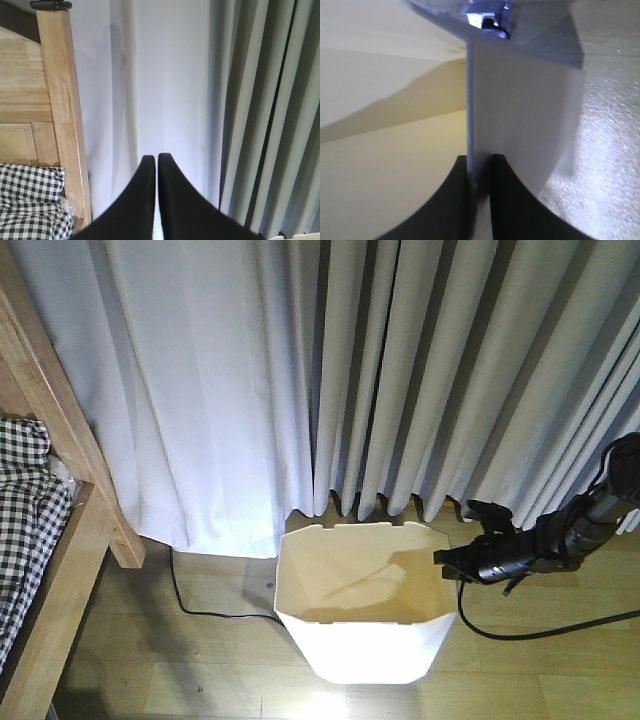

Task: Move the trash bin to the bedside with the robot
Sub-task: 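Push the bin forward to the floor beside the bed frame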

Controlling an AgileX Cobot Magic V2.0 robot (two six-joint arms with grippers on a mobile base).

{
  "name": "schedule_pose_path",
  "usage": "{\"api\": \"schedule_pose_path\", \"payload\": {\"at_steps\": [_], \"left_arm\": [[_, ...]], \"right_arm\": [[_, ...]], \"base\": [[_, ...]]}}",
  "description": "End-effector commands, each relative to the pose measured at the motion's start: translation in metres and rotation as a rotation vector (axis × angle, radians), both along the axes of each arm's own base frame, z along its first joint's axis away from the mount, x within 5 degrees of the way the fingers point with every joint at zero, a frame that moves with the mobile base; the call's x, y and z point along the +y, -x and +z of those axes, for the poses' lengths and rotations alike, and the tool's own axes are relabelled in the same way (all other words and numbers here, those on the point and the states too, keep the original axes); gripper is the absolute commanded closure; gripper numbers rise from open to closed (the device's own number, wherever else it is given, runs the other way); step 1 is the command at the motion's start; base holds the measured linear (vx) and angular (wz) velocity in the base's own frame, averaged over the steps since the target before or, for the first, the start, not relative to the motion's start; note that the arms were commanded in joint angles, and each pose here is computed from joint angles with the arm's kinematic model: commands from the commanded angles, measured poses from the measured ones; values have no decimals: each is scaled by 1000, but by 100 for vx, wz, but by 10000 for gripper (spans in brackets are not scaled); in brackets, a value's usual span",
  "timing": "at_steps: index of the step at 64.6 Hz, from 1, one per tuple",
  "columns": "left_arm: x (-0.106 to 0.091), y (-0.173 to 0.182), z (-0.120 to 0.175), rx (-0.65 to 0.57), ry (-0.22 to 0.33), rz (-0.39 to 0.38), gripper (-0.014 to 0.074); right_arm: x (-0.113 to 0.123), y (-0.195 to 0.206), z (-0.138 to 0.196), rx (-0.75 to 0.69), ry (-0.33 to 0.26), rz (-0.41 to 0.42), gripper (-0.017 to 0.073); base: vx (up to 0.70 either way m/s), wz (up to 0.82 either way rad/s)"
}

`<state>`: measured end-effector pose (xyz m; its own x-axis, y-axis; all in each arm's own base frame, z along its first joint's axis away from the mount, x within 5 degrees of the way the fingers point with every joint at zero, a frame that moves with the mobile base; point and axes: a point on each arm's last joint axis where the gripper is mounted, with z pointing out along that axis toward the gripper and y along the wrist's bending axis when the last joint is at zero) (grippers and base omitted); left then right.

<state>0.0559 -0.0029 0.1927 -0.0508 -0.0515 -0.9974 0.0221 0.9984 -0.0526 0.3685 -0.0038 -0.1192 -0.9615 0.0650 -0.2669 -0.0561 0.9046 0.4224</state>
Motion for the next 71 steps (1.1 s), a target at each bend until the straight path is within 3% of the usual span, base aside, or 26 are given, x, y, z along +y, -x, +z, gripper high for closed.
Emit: {"api": "schedule_pose_path", "payload": {"at_steps": [1, 21, 46, 71], "left_arm": [[2, 0, 0, -61, 13, 18, 600], [2, 0, 0, -61, 13, 18, 600], [2, 0, 0, -61, 13, 18, 600], [2, 0, 0, -61, 13, 18, 600]], "right_arm": [[14, -28, 36, -149, -228, 33, 562], [18, -31, 10, -133, -302, 46, 562], [29, -49, -6, -92, -520, 158, 562], [27, -53, -11, -115, -506, 128, 562]], "base": [[0, 0], [0, 0], [0, 0], [0, 0]]}}
